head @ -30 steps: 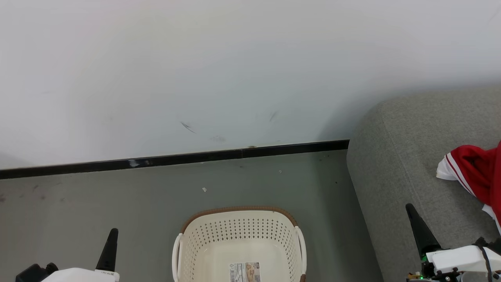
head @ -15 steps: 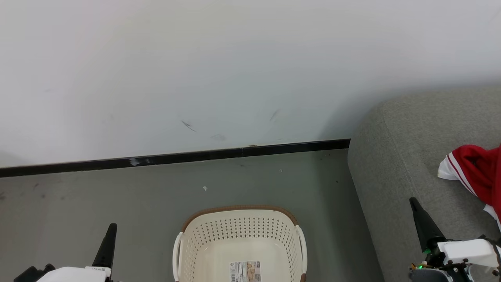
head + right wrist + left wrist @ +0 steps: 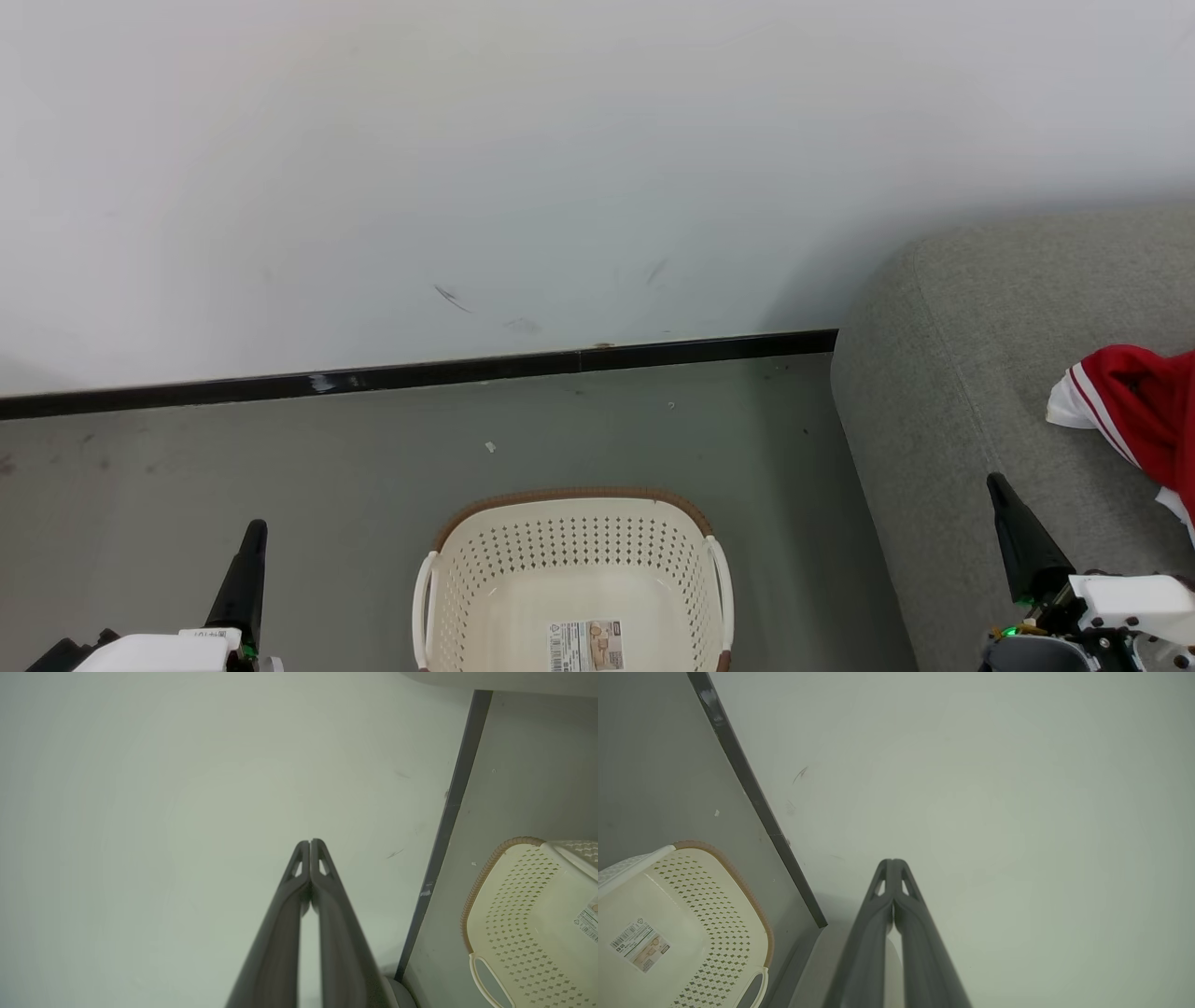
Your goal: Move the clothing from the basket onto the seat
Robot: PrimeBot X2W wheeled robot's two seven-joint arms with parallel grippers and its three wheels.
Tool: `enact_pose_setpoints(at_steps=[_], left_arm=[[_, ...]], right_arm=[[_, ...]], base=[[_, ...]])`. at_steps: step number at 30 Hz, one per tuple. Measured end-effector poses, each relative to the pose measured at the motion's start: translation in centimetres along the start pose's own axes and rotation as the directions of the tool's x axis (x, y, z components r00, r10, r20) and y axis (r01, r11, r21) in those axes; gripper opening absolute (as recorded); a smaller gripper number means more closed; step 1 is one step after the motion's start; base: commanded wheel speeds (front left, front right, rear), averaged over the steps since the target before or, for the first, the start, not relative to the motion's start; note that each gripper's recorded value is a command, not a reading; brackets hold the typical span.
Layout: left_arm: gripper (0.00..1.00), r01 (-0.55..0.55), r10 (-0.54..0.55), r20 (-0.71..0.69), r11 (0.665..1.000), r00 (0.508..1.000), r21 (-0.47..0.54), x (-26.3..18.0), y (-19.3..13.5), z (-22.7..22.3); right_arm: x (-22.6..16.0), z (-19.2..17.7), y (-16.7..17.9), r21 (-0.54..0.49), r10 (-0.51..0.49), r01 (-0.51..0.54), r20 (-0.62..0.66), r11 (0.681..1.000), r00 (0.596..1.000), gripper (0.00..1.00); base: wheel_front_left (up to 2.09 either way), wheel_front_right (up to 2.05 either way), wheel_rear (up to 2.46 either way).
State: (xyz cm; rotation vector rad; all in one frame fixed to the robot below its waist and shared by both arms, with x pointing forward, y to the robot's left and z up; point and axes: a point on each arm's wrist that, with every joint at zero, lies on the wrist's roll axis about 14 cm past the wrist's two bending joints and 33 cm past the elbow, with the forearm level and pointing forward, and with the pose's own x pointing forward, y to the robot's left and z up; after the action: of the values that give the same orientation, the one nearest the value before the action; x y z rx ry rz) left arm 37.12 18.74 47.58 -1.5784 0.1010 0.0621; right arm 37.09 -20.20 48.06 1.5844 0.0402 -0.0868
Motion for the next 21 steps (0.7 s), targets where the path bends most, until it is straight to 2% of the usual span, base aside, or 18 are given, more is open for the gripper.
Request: enact_pose_setpoints(at_steps=[21], left_arm=[[0.00, 0.012, -0.012, -0.001, 1.000, 1.000, -0.003, 0.37, -0.32, -0.09]], right_arm=[[0.40, -0.03, 0.52, 0.001, 0.014, -0.014, -0.005, 1.000, 1.000, 0.00]], base=[[0.00, 0.00, 0.00]])
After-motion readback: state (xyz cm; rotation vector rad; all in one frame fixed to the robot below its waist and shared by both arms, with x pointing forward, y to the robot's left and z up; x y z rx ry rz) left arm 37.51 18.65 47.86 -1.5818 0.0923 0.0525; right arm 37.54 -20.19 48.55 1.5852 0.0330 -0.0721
